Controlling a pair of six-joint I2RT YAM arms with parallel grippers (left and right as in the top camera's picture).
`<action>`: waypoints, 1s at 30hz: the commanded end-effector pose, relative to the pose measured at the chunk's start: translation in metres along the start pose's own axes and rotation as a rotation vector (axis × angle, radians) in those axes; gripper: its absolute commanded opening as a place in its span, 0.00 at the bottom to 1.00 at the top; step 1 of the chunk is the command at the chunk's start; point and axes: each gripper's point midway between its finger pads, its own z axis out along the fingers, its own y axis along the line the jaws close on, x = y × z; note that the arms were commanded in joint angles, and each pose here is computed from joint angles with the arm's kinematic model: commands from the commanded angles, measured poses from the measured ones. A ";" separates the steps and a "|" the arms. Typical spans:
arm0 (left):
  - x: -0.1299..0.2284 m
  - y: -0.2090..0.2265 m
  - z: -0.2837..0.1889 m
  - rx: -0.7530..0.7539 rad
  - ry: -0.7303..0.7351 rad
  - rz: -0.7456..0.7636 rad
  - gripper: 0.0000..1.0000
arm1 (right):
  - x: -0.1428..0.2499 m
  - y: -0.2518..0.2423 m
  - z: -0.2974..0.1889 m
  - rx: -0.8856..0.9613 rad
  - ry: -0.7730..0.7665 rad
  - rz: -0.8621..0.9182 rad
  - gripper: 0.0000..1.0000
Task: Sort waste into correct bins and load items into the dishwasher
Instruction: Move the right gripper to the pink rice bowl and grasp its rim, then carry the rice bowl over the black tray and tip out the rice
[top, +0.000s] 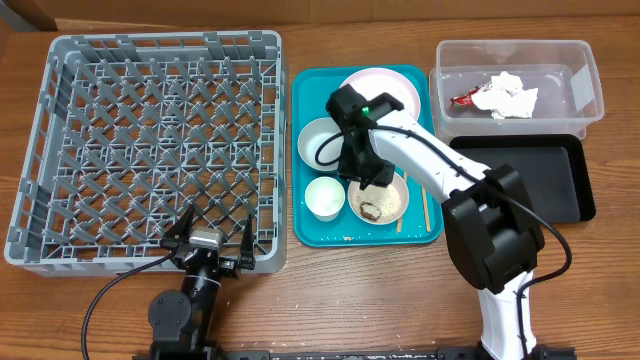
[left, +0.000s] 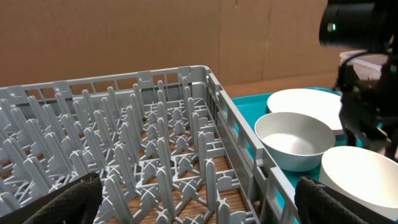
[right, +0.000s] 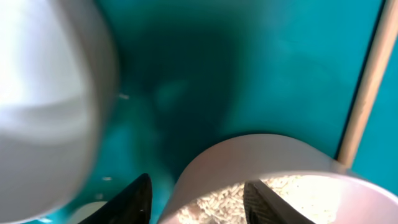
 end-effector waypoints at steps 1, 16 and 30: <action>0.000 0.002 0.000 -0.009 -0.004 0.016 1.00 | 0.008 -0.007 0.009 0.028 0.024 0.003 0.42; 0.000 0.002 0.000 -0.009 -0.005 0.016 1.00 | 0.018 -0.002 0.006 -0.003 0.078 0.003 0.04; 0.000 0.002 0.000 -0.009 -0.005 0.016 1.00 | 0.013 -0.001 -0.107 -0.068 0.014 -0.141 0.04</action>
